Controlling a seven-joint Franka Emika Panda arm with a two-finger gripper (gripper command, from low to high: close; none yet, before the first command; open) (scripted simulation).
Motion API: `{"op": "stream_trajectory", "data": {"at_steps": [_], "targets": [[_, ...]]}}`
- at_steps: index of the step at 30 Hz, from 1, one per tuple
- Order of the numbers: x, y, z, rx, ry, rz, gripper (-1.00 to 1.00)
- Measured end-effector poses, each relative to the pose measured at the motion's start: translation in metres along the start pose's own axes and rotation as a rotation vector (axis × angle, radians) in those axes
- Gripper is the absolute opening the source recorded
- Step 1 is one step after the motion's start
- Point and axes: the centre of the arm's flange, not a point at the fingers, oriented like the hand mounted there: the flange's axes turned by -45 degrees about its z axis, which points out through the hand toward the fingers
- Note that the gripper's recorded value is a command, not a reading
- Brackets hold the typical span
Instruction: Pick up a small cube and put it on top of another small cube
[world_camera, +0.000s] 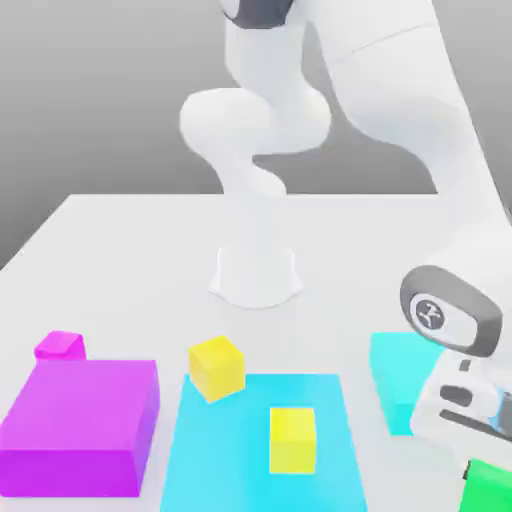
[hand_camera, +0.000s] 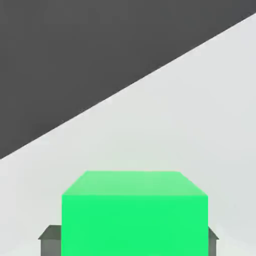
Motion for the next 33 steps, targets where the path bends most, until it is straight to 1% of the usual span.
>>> {"op": "stream_trajectory", "data": {"at_steps": [3,5,6,10,13,18,20,22,24,26,29,33], "targets": [[0.002,0.000,-0.043,0.007,0.003,0.000,-1.00],[0.024,0.006,-0.068,0.048,0.029,0.015,-1.00],[0.043,0.022,-0.074,0.049,0.041,0.036,-1.00],[0.107,0.100,-0.086,0.028,0.075,0.127,-1.00],[0.142,0.167,-0.092,0.006,0.090,0.202,-1.00],[0.172,0.294,-0.102,-0.030,0.097,0.348,-1.00],[0.177,0.361,-0.107,-0.040,0.097,0.441,-1.00],[0.173,0.457,-0.113,-0.048,0.097,0.588,-1.00],[0.147,0.554,-0.120,-0.048,0.092,0.737,-1.00],[0.112,0.607,-0.124,-0.029,0.082,0.810,-1.00],[0.080,0.623,-0.103,-0.007,0.017,0.850,-1.00],[0.076,0.626,-0.062,-0.003,0.003,0.859,-1.00]]}}
